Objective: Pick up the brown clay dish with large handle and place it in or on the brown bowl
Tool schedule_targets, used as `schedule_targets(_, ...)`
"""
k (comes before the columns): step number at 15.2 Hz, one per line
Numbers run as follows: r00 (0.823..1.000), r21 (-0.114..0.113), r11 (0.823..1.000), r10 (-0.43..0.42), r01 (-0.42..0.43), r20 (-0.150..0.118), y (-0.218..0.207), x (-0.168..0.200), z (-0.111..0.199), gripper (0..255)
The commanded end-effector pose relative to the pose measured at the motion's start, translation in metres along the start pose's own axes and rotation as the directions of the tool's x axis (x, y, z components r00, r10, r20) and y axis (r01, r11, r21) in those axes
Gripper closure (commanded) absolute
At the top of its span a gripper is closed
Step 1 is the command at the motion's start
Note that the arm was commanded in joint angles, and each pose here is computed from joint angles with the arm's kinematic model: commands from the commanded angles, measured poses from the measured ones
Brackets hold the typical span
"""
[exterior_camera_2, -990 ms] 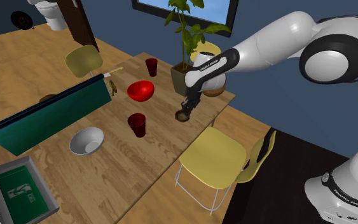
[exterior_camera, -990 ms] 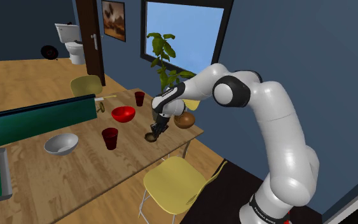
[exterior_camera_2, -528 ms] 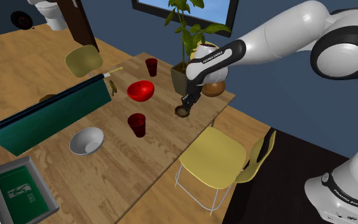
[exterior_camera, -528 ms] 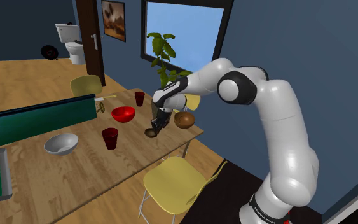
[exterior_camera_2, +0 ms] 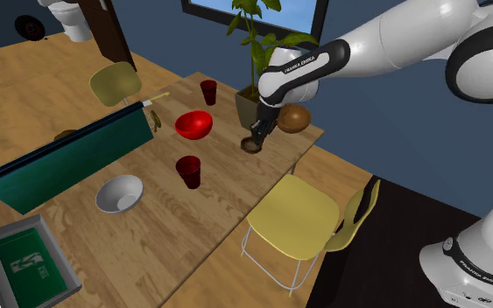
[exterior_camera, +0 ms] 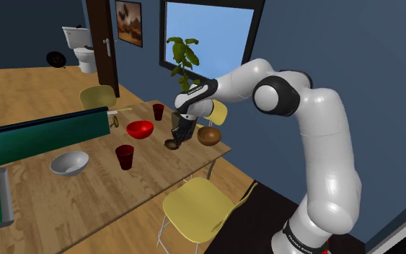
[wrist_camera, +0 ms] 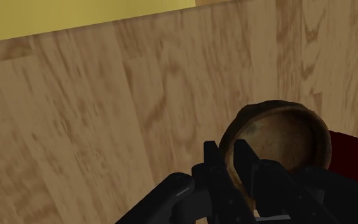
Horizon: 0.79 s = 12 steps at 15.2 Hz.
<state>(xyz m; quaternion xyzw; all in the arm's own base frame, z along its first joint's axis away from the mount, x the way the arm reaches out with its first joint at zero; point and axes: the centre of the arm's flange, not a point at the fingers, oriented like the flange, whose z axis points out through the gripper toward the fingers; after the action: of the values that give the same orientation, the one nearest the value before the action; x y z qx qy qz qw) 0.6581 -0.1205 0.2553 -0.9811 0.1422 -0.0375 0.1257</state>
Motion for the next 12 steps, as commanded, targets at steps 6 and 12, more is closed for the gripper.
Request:
schedule_targets(6, 1.0, 0.0, 1.0, 0.0, 0.0, 0.0, -0.01, 0.002, -0.036, 255)
schedule_targets(12, 1.0, 0.0, 1.0, 0.0, 0.0, 0.0, 0.038, 0.012, -0.057, 255)
